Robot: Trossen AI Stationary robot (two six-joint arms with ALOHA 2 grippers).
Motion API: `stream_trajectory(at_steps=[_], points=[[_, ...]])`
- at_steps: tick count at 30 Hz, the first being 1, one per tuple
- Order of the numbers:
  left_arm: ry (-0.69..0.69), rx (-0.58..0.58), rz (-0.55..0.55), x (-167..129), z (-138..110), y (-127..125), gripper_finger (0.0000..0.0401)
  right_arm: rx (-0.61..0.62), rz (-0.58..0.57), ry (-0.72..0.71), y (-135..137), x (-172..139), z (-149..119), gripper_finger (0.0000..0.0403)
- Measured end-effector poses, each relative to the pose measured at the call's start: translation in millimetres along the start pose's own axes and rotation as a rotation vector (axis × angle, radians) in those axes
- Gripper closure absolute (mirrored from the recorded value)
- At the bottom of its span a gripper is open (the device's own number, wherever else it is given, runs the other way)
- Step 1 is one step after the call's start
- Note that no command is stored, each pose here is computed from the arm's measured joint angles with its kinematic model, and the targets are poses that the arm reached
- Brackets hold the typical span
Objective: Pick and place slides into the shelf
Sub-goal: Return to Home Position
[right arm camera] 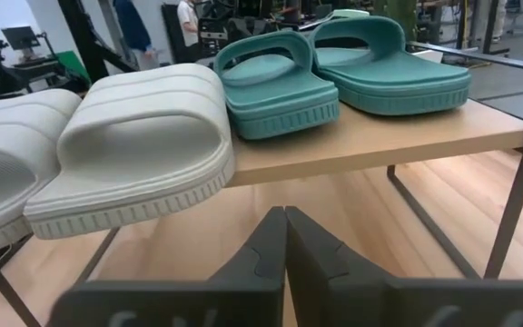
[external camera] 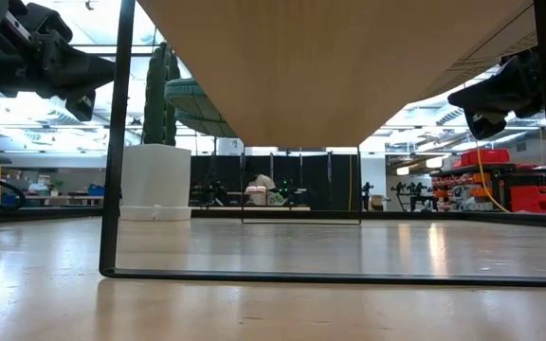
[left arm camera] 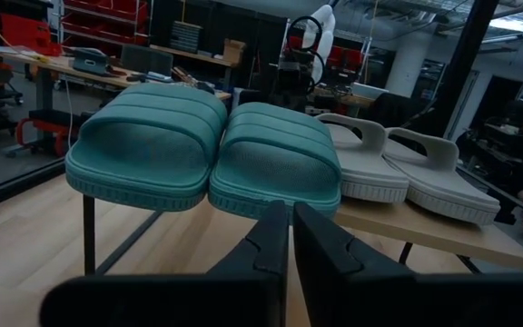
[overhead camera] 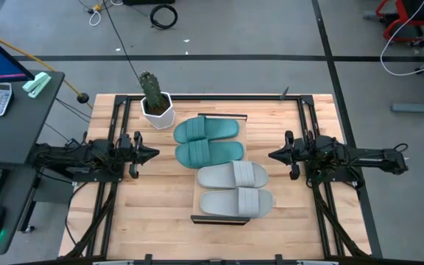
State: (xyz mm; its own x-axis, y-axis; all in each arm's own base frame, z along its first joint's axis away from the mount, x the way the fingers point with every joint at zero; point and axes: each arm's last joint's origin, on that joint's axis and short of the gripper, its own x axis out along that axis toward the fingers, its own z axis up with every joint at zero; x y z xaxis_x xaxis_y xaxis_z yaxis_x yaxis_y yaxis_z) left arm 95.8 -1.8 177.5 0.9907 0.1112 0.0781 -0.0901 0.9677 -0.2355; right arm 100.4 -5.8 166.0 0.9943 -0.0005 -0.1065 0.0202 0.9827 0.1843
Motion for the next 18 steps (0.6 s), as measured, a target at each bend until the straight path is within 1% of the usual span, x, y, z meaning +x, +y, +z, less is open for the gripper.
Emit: stream_trajectory(at_steps=[6,11,18], points=[[0.0,0.001,0.001,0.0,0.0,0.0,0.0372,0.001,0.0,0.0,0.0,0.0,0.0,0.0384],[0.0,0.001,0.0,0.0,0.0,0.0,0.0365,0.001,0.0,0.0,0.0,0.0,0.0,0.0386],[0.0,0.0,0.0,0.0,0.0,0.0,0.0374,0.002,0.0,0.001,0.0,0.0,-0.1,0.0385]])
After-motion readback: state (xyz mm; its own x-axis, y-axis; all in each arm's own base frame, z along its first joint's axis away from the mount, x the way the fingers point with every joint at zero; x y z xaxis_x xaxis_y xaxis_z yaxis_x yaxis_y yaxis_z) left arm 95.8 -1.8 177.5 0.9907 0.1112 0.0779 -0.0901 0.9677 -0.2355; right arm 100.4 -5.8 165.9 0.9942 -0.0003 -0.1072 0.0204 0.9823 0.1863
